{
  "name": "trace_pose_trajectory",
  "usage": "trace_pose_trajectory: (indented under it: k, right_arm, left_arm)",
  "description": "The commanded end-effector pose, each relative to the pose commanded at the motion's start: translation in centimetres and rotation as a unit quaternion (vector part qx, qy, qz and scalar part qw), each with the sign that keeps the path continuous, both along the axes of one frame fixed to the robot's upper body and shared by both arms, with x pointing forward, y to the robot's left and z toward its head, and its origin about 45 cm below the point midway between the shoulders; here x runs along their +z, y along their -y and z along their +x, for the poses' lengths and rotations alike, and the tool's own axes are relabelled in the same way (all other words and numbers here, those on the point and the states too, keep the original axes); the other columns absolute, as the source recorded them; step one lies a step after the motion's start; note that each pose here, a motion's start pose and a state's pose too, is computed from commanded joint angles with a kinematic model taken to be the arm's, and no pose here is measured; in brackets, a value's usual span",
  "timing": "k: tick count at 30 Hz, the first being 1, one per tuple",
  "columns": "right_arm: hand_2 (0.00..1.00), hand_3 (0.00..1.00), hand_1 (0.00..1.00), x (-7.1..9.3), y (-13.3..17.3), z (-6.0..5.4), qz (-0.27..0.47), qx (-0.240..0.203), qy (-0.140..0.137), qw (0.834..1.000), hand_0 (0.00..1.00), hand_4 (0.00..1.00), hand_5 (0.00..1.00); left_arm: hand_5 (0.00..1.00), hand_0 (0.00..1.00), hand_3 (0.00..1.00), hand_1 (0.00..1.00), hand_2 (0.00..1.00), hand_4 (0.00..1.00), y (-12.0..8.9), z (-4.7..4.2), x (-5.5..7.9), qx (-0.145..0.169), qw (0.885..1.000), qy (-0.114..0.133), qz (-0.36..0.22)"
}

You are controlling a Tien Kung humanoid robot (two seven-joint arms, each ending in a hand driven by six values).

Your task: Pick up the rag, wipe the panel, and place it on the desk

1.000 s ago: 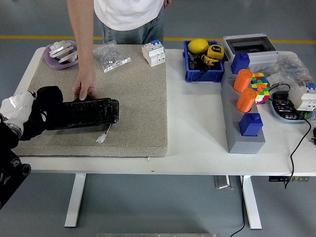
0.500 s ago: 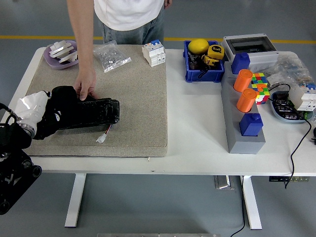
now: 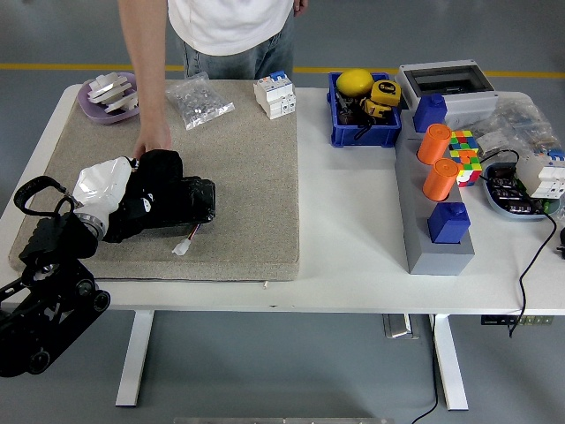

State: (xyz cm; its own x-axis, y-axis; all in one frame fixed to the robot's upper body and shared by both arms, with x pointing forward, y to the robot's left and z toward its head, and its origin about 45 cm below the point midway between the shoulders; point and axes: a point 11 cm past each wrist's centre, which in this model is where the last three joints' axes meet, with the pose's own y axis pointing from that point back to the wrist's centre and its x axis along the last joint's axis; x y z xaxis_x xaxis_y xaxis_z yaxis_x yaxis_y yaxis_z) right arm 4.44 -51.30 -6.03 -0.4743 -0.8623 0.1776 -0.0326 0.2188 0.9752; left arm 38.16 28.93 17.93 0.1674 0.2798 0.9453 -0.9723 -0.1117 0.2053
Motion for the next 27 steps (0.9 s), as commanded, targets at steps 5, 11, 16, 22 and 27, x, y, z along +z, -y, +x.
trace_pose_trajectory:
  k: [5, 11, 16, 22, 27]
  right_arm:
    - [0.765, 0.778, 0.763, 0.0, 0.0, 0.2, 0.000, 0.001, 0.002, 1.000, 0.873, 0.998, 0.998]
    - [0.765, 0.778, 0.763, 0.0, -0.1, 0.5, 0.001, 0.003, 0.004, 1.000, 0.873, 0.998, 0.998]
    - [0.765, 0.777, 0.763, 0.1, -0.1, 0.7, 0.001, 0.005, 0.005, 1.000, 0.873, 0.998, 0.998]
    - [0.765, 0.776, 0.763, 0.1, -0.2, 0.8, 0.002, 0.006, 0.006, 1.000, 0.873, 0.998, 0.998]
    - [0.765, 0.776, 0.762, 0.0, -0.2, 0.7, 0.002, 0.006, 0.006, 1.000, 0.874, 0.998, 0.998]
  left_arm:
    - [0.002, 0.235, 0.532, 0.148, 0.528, 0.501, 1.7, 0.22, 0.0, -0.019, 1.000, -0.001, -0.005]
    - [0.002, 0.237, 0.532, 0.148, 0.528, 0.502, 4.3, 0.31, -0.1, -0.048, 0.999, -0.004, -0.008]
    - [0.002, 0.235, 0.534, 0.148, 0.529, 0.504, 6.1, 0.47, -0.1, -0.065, 0.998, -0.005, -0.013]
    - [0.002, 0.236, 0.534, 0.148, 0.529, 0.507, 7.1, 0.59, 0.1, -0.073, 0.997, -0.004, -0.014]
    - [0.002, 0.236, 0.534, 0.148, 0.529, 0.508, 7.1, 0.60, 0.1, -0.071, 0.997, -0.004, -0.013]
